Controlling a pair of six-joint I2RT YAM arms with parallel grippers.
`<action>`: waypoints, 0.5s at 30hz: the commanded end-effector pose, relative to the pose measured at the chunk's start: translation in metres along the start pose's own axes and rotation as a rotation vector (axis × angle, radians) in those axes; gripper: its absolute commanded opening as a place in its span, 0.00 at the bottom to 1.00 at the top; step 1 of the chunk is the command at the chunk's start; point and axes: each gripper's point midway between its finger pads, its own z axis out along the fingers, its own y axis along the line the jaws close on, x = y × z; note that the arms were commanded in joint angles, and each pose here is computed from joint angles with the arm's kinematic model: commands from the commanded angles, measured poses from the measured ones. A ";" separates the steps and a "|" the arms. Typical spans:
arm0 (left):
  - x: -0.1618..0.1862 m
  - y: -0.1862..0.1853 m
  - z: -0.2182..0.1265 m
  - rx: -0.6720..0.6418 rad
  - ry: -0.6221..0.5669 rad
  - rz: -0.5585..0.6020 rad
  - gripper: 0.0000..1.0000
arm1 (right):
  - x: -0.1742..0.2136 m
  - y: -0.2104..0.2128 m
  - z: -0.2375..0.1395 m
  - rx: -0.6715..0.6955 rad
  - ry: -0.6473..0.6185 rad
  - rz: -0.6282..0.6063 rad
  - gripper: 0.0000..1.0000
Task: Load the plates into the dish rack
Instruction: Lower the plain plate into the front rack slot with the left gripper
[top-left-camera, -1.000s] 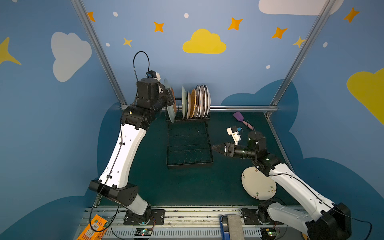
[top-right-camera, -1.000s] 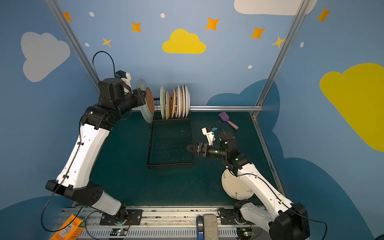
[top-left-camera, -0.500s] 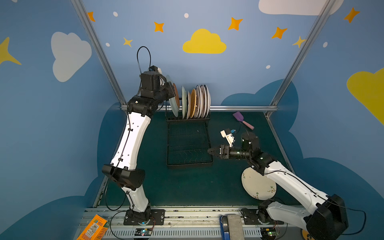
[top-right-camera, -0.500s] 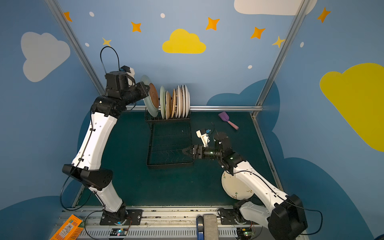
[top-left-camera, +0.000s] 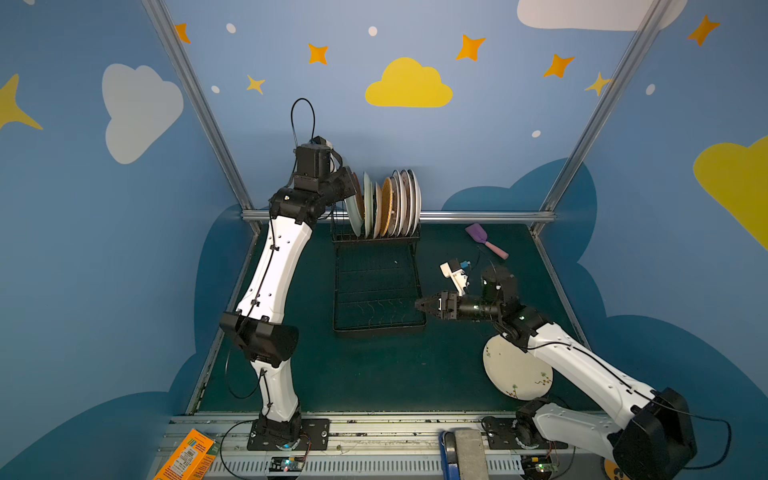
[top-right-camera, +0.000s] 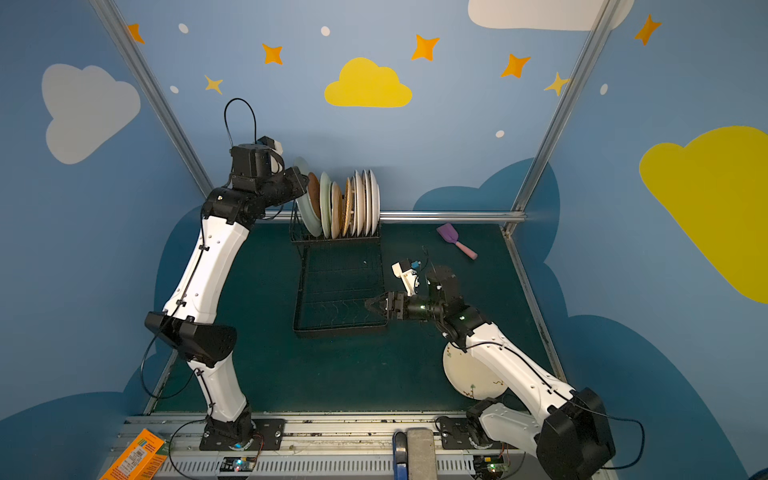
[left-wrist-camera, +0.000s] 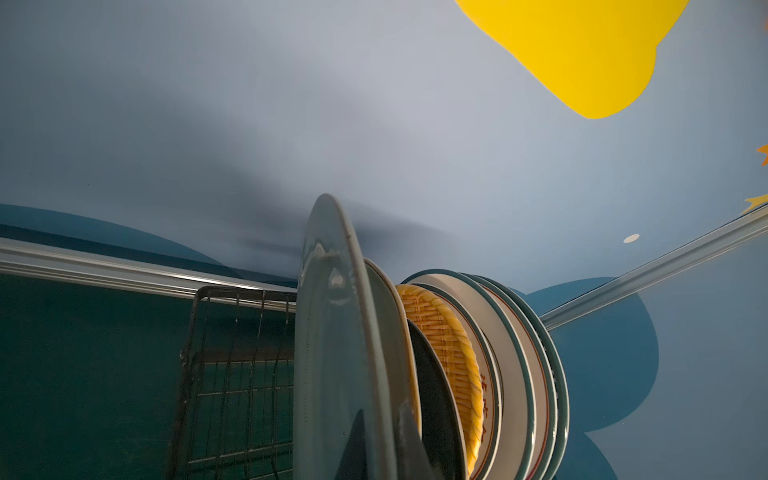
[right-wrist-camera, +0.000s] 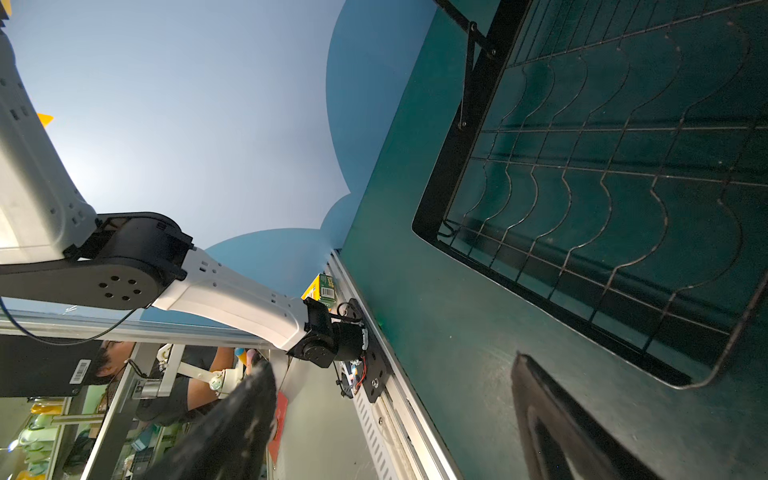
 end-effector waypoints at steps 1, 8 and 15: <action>-0.041 -0.031 -0.026 0.083 -0.144 0.045 0.04 | -0.001 0.006 -0.003 -0.011 -0.015 -0.028 0.87; -0.033 -0.029 -0.015 0.037 -0.129 0.085 0.04 | 0.000 0.006 -0.004 -0.009 -0.015 -0.029 0.87; -0.026 -0.025 -0.003 -0.003 -0.111 0.113 0.04 | 0.002 0.004 -0.005 0.002 -0.013 -0.031 0.87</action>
